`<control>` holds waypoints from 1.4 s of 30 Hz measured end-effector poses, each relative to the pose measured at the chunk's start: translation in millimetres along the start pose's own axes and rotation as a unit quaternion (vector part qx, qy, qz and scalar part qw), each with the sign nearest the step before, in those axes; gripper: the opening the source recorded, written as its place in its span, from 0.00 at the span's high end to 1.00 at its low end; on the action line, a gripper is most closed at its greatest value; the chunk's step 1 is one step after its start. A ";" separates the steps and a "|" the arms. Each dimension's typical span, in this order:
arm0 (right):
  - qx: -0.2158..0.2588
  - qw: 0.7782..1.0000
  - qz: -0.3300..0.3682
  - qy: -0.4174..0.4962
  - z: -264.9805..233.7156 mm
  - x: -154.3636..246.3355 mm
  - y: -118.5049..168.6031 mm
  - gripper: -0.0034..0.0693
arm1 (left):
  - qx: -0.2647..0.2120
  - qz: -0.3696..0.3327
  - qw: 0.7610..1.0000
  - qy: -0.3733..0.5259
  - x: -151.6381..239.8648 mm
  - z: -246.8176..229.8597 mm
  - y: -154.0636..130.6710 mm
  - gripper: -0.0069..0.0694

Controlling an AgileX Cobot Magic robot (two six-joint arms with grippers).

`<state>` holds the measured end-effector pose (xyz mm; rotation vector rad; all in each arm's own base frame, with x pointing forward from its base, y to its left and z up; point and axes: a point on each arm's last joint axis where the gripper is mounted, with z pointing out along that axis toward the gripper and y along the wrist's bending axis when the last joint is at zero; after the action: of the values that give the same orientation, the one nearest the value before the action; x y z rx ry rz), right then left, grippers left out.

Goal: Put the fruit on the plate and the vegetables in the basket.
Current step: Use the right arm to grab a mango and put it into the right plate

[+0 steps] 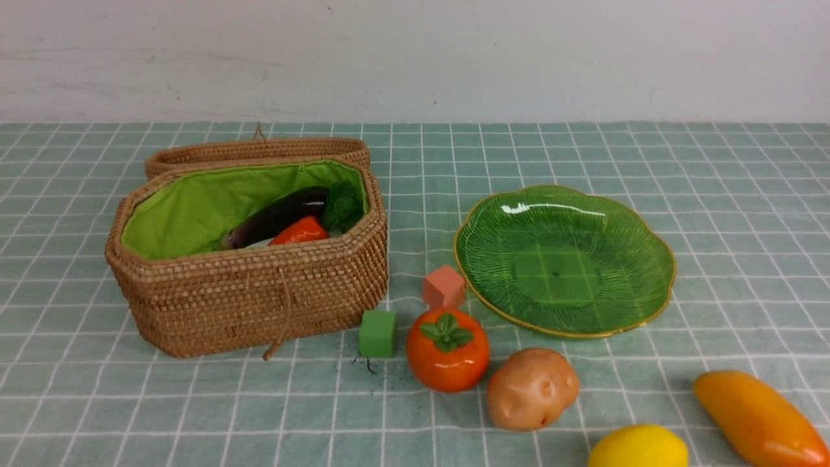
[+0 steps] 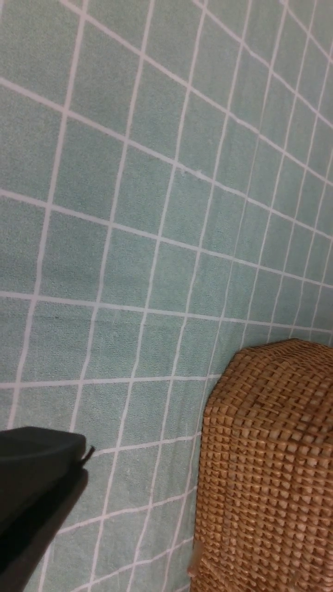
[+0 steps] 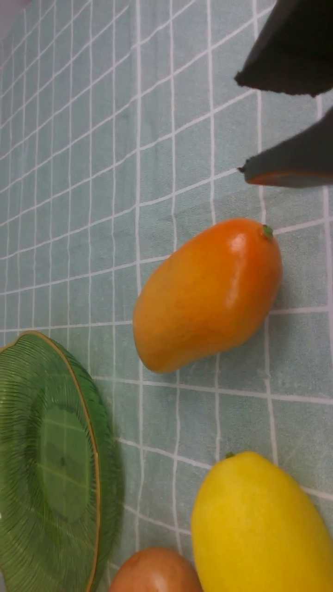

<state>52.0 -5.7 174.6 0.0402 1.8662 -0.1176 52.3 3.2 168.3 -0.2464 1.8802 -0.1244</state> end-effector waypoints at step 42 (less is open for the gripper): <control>-0.005 0.976 0.122 0.182 47.1 -173.6 -7.8 0.62 | 0.000 0.000 1.000 0.000 0.0 0.0 0.0 0.89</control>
<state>147.3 -12.6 327.2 0.3018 2.2098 0.0745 52.3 3.3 168.3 -0.2459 1.8802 -0.1236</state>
